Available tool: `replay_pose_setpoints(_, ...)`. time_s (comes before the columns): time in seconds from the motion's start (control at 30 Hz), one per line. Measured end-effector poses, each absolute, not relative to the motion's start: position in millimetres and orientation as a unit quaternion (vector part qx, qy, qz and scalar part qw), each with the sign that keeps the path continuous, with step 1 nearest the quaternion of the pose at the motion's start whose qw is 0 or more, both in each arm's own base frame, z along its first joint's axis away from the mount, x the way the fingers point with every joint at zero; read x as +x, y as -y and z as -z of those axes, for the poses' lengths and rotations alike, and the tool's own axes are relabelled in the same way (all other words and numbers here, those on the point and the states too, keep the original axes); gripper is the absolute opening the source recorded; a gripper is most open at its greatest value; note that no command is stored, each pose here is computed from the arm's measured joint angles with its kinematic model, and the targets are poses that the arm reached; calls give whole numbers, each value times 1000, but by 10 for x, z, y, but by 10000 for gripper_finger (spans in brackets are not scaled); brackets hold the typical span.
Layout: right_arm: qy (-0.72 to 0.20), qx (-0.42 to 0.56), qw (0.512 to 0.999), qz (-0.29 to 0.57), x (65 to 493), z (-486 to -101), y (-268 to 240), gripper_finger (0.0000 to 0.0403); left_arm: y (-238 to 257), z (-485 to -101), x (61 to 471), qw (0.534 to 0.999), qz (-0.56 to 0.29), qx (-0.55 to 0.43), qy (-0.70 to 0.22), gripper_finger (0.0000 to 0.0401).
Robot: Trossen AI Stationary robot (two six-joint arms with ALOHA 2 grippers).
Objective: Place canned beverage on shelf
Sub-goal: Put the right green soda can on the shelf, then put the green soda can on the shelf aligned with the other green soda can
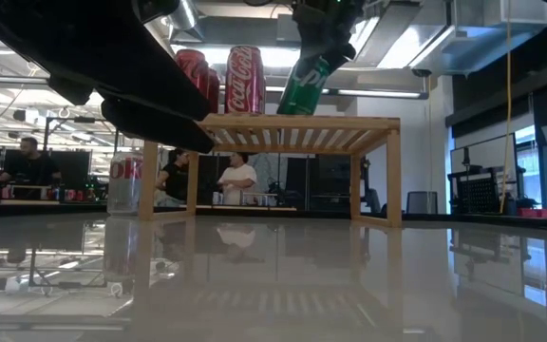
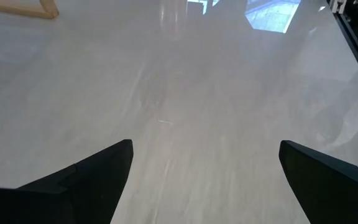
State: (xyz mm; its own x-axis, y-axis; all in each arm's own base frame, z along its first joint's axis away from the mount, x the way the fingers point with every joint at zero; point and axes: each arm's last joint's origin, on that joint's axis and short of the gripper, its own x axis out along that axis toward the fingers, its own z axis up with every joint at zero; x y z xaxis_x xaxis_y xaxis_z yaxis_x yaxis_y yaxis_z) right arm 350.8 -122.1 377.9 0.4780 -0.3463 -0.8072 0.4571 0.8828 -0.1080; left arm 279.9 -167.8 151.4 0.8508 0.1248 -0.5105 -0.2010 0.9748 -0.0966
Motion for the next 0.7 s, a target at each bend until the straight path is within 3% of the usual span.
replay_pose_setpoints(0.27, -432, 50, 869, 235, 3547, -3810, 1237, 390, 1677, -1513, 2799, 959, -85, -73, -260, 394)
replay_pose_setpoints(0.7, -442, 39, 870, 213, 3505, -3915, 1161, 386, 1682, -1519, 2803, 960, -84, -78, -257, 394)
